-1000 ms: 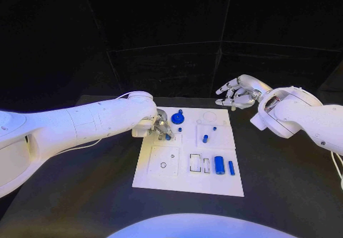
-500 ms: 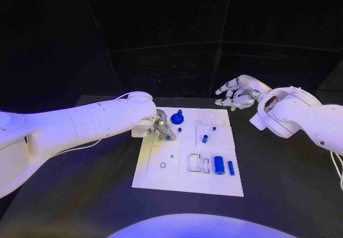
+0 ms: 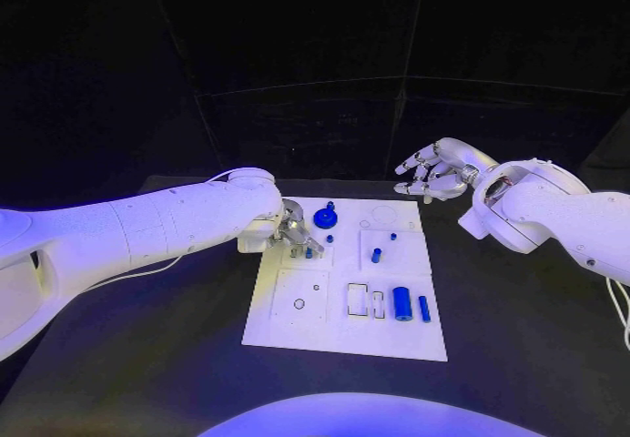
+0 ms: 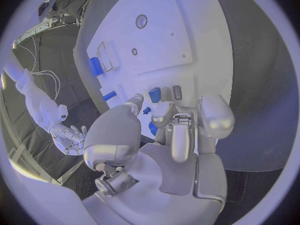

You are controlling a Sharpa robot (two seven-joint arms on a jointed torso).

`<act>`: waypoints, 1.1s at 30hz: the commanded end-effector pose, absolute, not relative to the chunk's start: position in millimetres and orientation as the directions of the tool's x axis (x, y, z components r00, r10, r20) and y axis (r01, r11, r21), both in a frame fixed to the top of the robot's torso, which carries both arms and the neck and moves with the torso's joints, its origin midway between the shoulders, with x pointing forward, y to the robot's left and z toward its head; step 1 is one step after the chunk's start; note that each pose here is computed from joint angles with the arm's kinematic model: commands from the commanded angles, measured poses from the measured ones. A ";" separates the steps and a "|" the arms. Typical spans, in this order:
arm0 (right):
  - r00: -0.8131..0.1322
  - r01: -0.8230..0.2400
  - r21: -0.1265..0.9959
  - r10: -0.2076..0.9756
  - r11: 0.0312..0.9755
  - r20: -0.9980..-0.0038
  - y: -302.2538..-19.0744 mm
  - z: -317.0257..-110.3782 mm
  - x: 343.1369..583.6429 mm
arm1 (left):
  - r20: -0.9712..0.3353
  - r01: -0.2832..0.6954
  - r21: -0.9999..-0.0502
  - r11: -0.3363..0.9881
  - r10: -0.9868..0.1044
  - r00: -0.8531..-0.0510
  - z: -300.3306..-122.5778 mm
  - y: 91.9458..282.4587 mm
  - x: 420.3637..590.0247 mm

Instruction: Assemble the parts on the task board

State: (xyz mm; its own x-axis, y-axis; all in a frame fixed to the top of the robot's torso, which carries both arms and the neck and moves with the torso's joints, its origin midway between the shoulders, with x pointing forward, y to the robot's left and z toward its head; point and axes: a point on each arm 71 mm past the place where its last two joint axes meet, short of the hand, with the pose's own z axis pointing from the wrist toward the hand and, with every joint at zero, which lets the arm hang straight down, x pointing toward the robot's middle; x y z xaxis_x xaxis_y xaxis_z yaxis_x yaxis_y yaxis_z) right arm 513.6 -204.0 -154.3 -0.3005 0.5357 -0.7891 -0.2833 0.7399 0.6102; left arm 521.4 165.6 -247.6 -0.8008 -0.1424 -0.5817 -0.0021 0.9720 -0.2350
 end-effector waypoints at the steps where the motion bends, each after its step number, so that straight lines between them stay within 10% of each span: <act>1: -0.302 -0.289 0.607 0.531 0.740 -0.792 -203.8 -153.1 514.0 | -0.604 -0.003 -0.259 0.966 -0.164 -0.780 -234.0 164.8 524.4; 15: -0.302 -0.285 0.606 0.530 0.743 -0.792 -204.5 -153.6 515.2 | -0.633 -0.014 -0.258 0.966 -0.180 -0.752 -174.3 186.9 558.1; 33: -0.307 -0.293 0.607 0.529 0.738 -0.791 -199.2 -153.9 515.9 | -0.611 -0.111 -0.170 0.979 -0.193 -0.767 -203.0 211.4 591.6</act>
